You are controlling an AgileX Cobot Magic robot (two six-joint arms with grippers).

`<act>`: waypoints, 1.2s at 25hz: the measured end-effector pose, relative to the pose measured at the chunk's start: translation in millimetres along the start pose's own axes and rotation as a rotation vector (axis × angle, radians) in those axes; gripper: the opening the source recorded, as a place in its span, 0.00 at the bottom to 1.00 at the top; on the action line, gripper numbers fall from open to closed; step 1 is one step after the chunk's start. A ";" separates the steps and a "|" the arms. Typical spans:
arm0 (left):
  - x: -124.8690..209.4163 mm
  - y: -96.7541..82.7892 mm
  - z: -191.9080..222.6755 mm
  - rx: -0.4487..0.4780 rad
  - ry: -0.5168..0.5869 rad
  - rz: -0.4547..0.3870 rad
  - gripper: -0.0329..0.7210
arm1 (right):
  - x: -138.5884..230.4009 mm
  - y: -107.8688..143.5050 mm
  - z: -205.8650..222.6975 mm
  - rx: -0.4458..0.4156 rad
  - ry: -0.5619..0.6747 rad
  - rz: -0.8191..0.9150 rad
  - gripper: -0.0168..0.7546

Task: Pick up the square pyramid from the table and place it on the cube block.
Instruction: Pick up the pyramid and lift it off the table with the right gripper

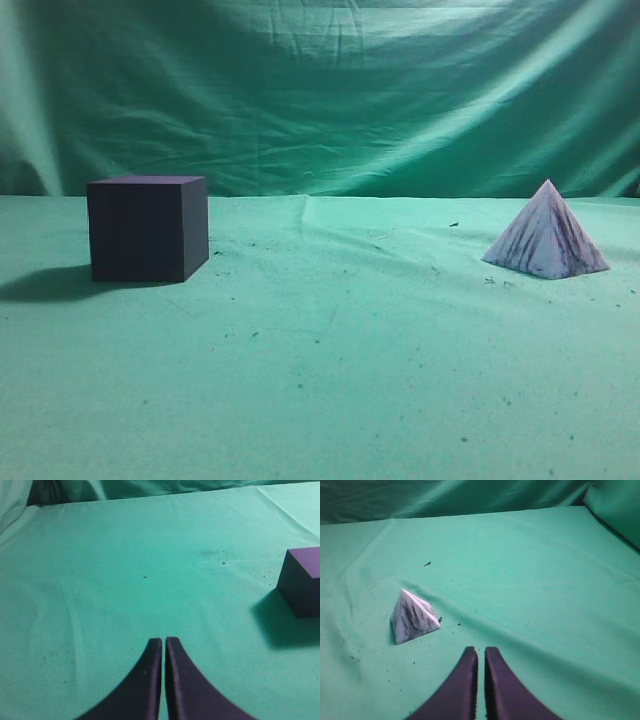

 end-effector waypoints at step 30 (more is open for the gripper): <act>0.0 0.0 0.0 0.000 0.000 0.000 0.04 | -93.1 -9.3 -36.7 0.062 -0.487 0.014 0.02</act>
Point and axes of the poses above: a point on each arm's last joint axis where the gripper is mounted, z pointing out along that axis toward the gripper, y along the wrist's bending axis when the last joint is at zero, x = y × z, the point moved 3 cm from there along z, pointing out along that axis toward the gripper, and after that the axes turned 7 degrees about -z, right-handed, at the moved point
